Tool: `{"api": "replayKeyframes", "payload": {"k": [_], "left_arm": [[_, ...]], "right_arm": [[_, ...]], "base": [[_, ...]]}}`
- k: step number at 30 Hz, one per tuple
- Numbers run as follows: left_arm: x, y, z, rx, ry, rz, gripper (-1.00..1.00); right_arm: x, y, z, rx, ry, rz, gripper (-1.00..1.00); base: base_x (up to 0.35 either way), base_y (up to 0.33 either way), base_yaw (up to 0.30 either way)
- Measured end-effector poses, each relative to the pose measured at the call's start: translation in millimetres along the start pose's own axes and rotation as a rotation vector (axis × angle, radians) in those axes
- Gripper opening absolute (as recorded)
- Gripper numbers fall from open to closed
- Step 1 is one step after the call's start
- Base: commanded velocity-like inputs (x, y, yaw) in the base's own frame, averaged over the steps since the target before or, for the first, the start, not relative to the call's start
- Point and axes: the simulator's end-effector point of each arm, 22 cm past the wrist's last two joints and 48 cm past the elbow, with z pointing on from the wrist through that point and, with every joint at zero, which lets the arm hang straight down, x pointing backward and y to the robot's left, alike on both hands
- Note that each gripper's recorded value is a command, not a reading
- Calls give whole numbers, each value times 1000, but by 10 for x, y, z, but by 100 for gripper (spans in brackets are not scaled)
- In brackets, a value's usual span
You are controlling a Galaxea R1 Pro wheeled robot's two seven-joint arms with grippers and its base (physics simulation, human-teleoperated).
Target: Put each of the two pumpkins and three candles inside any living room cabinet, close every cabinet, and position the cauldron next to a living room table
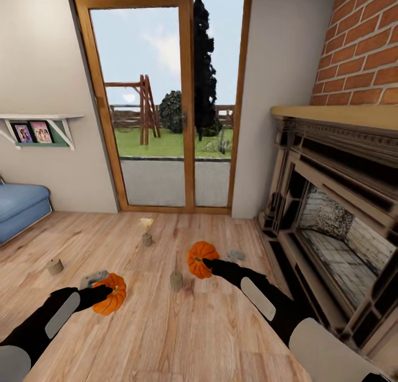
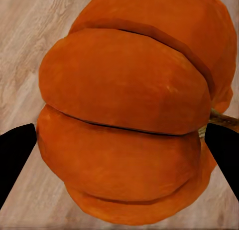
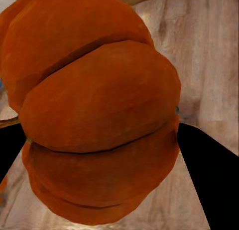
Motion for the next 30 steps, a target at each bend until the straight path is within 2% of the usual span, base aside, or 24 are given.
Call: {"api": "replayKeyframes", "payload": {"k": [2, 4, 6, 8, 12, 13, 15, 18, 20, 22, 25, 27, 30], "left_arm": [[161, 90, 56, -23, 34, -7, -100], [389, 222, 132, -58, 74, -16, -100], [552, 228, 206, -69, 81, -39, -100], [861, 259, 306, -99, 104, -48, -100], [1126, 53, 378, -99, 117, -14, -100], [1194, 0, 395, -98, 119, -8, -100], [1272, 43, 412, -116, 116, -1, -100], [1300, 108, 435, -133, 82, -9, -100], [1320, 59, 436, -131, 72, -18, -100], [1452, 81, 414, -162, 92, -19, -100], [1646, 57, 357, -234, 127, -20, -100], [1711, 81, 297, -295, 140, -12, -100], [1694, 54, 246, -319, 132, -15, -100]], "right_arm": [[412, -236, -41, 68, 52, 13, -100], [698, -344, -89, 95, 85, 29, -100], [936, -436, -138, 117, 113, 41, -100], [1251, -550, -211, 143, 147, 63, -100], [1543, -745, -321, 191, 139, 76, -100], [1610, -848, -345, 218, 135, 63, -100], [1699, -1007, -383, 263, 142, 33, -100], [1781, -1174, -428, 319, 154, -12, -100], [1861, -1306, -478, 355, 169, -27, -100], [2046, -1558, -594, 417, 204, -36, -100], [2189, -1802, -740, 479, 222, -43, -100], [2215, -1878, -801, 500, 224, -70, -100], [2147, -1872, -823, 500, 215, -129, -100]], "base": [[0, 0, 0], [0, 0, 0], [0, 0, 0], [0, 0, 0], [0, 0, 0], [0, 0, 0], [0, 0, 0], [0, 0, 0], [0, 0, 0], [0, 0, 0], [0, 0, 0], [0, 0, 0], [0, 0, 0]]}}
